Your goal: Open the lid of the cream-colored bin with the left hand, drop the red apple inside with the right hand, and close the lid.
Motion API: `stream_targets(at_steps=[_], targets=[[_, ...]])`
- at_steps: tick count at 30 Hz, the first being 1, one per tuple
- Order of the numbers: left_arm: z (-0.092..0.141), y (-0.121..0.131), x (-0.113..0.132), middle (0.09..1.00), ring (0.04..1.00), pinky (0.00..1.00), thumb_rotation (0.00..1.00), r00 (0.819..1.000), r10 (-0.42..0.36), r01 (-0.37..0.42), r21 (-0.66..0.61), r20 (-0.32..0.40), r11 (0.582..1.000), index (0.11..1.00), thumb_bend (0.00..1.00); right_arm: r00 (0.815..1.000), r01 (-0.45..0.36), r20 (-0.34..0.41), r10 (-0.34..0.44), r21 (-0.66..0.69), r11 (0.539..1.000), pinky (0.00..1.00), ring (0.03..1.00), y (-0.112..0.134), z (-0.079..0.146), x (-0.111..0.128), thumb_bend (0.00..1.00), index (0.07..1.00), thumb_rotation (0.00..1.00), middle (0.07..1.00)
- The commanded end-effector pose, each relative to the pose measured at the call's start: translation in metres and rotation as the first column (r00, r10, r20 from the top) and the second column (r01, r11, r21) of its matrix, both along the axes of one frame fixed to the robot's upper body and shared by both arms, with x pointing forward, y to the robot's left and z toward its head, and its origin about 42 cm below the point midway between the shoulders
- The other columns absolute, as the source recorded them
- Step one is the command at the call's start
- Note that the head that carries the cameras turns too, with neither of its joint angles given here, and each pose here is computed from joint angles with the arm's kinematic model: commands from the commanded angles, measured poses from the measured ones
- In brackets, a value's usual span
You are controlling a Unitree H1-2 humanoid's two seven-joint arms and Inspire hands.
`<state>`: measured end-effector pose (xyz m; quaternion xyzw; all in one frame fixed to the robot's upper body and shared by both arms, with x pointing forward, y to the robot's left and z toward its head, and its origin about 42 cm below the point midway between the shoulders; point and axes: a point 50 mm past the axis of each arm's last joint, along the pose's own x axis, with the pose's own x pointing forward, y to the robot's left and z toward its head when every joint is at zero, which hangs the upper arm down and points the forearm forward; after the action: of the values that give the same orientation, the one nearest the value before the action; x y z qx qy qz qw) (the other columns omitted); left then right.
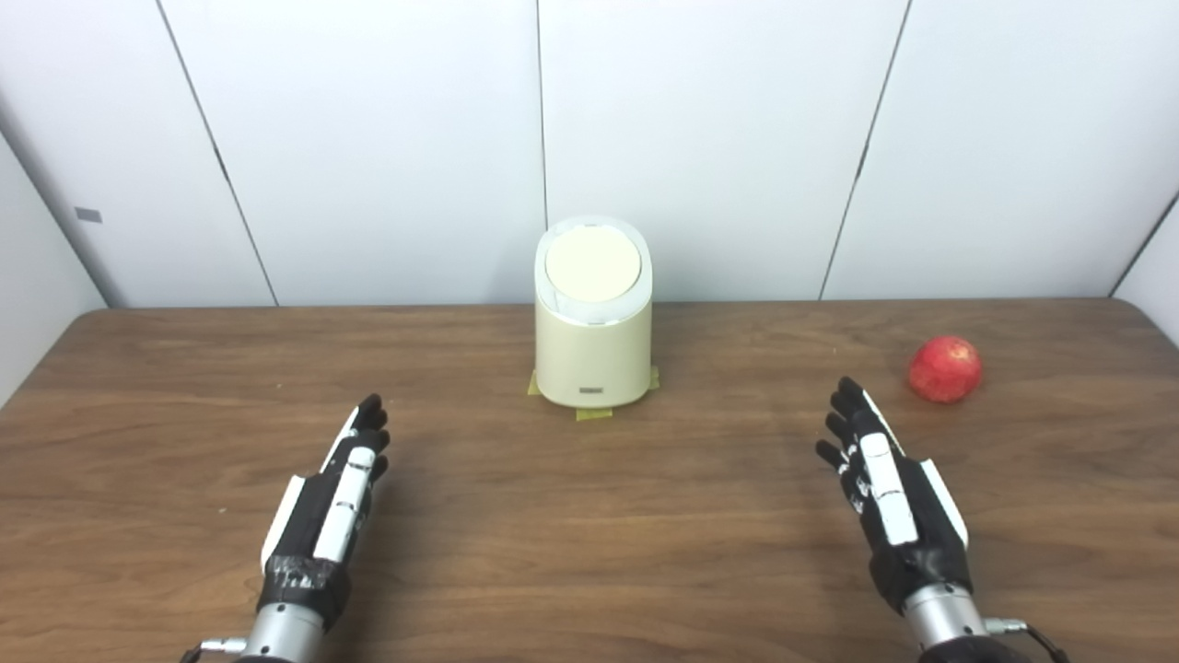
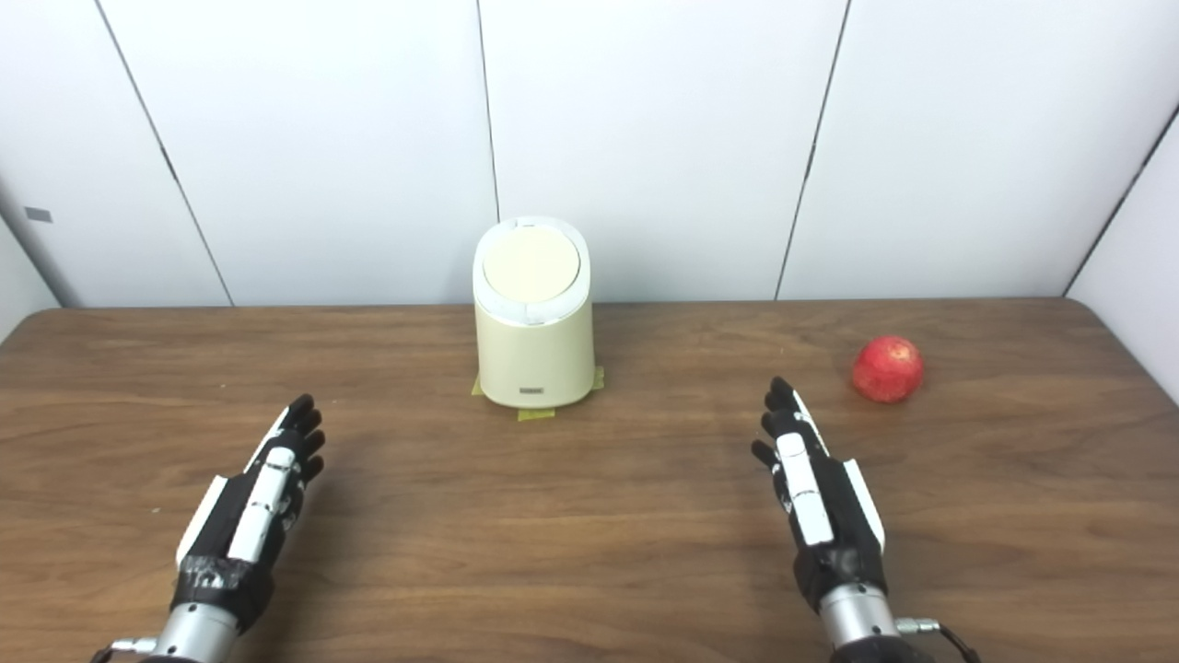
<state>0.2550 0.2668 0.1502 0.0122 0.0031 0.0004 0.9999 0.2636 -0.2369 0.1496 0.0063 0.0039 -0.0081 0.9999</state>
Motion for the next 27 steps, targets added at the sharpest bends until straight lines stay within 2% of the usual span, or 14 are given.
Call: stream_targets(at_steps=[1,14,27], targets=[[0.0073,0.0003,-0.0026,1.0,1.0,1.0,0.9,0.999,0.007,-0.007,0.002,0.033,1.0,1.0,0.38,0.996,-0.015,0.084,0.015,-0.004,1.0,0.92,0.969,0.0011,0.0193,0.0074,0.55,0.971,0.91,0.976],[0.0092,0.0009,-0.0063,1.0,1.0,1.0,0.94,0.999,0.003,-0.003,0.016,0.048,1.0,1.0,0.34,0.997,-0.015,0.075,0.016,-0.018,1.0,0.93,0.964,0.0018,0.0185,0.004,0.54,0.978,0.92,0.975],[0.0068,0.0018,-0.0059,1.0,1.0,1.0,0.95,0.999,0.011,-0.011,0.002,0.039,1.0,1.0,0.35,0.998,-0.009,0.065,0.011,-0.018,1.0,0.93,0.965,0.0047,0.017,0.0033,0.54,0.976,0.91,0.974]])
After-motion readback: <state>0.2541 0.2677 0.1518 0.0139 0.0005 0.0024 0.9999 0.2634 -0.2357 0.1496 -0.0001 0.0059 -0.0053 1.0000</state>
